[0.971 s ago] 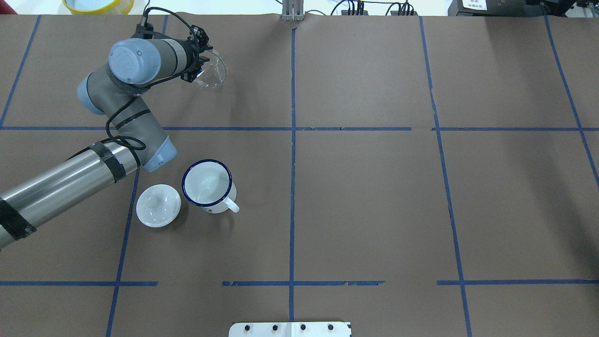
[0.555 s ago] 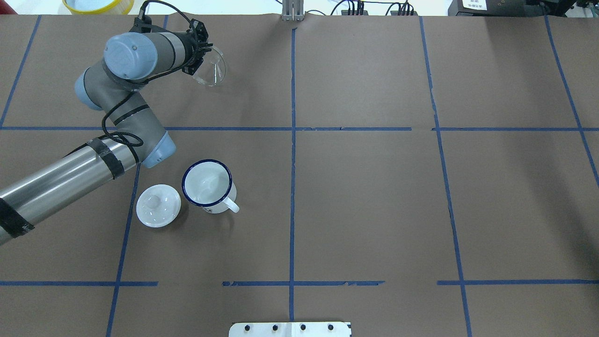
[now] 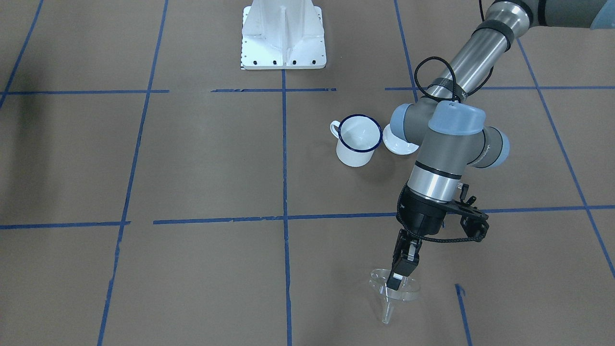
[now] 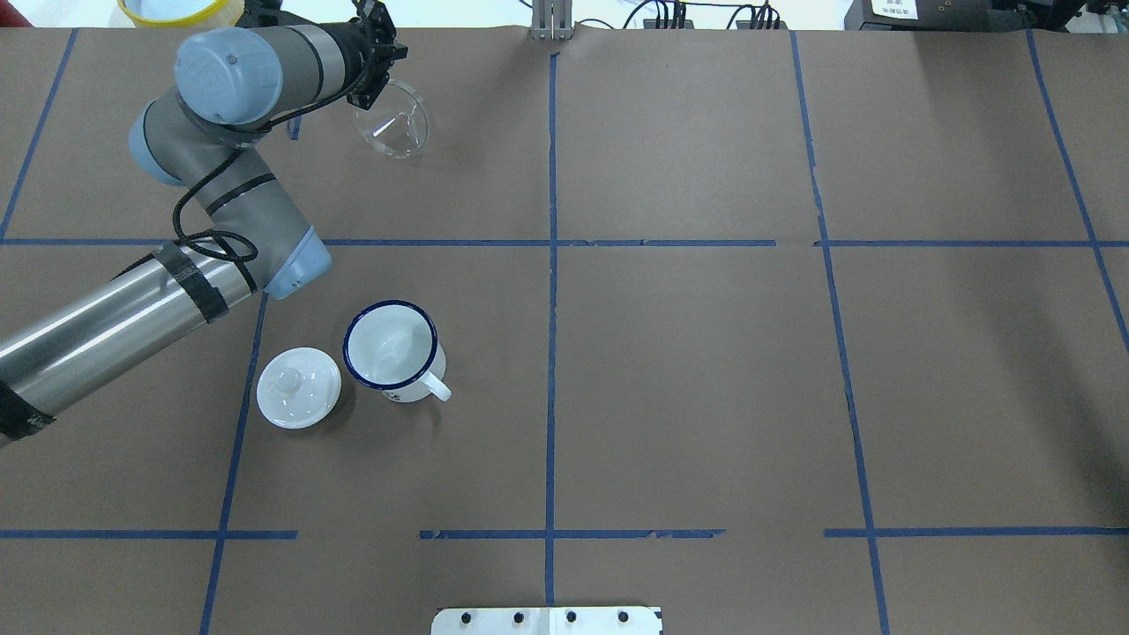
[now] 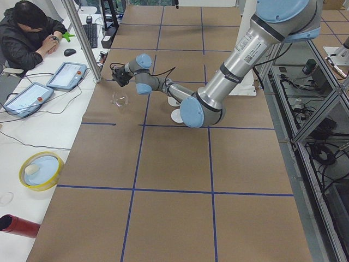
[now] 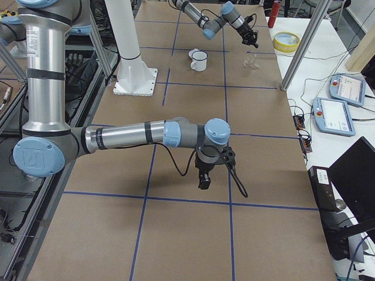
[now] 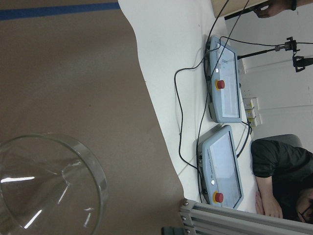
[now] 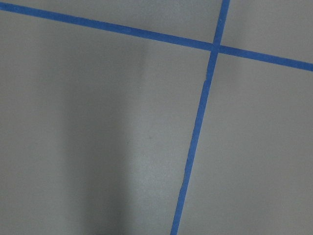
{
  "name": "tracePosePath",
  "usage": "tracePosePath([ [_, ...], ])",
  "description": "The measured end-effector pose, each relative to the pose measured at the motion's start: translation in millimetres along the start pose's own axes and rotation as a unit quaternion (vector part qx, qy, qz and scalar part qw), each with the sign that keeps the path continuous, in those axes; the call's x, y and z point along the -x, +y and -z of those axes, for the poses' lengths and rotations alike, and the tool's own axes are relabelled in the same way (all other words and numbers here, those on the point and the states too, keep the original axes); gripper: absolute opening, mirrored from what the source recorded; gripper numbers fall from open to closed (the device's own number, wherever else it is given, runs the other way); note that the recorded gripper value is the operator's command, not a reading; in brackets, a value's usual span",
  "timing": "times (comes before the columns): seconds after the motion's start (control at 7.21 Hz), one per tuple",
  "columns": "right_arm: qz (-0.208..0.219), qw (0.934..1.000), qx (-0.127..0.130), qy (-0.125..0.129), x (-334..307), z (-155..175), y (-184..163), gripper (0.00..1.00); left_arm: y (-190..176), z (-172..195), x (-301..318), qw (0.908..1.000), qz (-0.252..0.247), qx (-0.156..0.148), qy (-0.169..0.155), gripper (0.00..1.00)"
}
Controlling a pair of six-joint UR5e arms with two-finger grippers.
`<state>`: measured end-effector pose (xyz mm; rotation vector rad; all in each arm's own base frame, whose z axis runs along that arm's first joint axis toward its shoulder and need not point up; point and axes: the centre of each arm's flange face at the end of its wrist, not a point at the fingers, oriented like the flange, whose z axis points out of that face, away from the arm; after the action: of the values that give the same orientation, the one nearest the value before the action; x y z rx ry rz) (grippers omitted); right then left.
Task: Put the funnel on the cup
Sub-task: 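Grasp the clear glass funnel rim with the left gripper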
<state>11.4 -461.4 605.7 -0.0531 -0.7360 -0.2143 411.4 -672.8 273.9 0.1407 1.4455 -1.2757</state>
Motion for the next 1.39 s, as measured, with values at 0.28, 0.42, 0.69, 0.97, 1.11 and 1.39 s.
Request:
tracePosePath([
  [0.28,0.000,1.0000,0.000,0.000,0.0,0.0,0.0,1.00,-10.6,-9.8,14.9,0.9996,0.006,-0.018,-0.023,0.72],
  [0.42,0.000,1.0000,0.000,0.000,0.0,0.0,0.0,1.00,-19.4,-20.1,28.7,0.9987,0.011,-0.031,-0.038,0.72],
  [0.69,0.000,1.0000,0.000,0.000,0.0,0.0,0.0,1.00,-29.6,-34.1,49.3,0.9971,0.023,-0.045,-0.057,0.71],
  [0.97,0.000,1.0000,0.000,0.000,0.0,0.0,0.0,1.00,-31.2,-39.7,56.4,0.9968,0.031,-0.045,-0.058,0.58],
  [1.11,0.000,1.0000,0.000,0.000,0.0,0.0,0.0,1.00,-31.4,-42.1,57.3,0.9970,0.032,-0.042,-0.056,0.55],
  [1.39,0.000,1.0000,0.000,0.000,0.0,0.0,0.0,1.00,-28.2,-51.1,54.5,0.9972,0.033,-0.040,-0.053,0.42],
])
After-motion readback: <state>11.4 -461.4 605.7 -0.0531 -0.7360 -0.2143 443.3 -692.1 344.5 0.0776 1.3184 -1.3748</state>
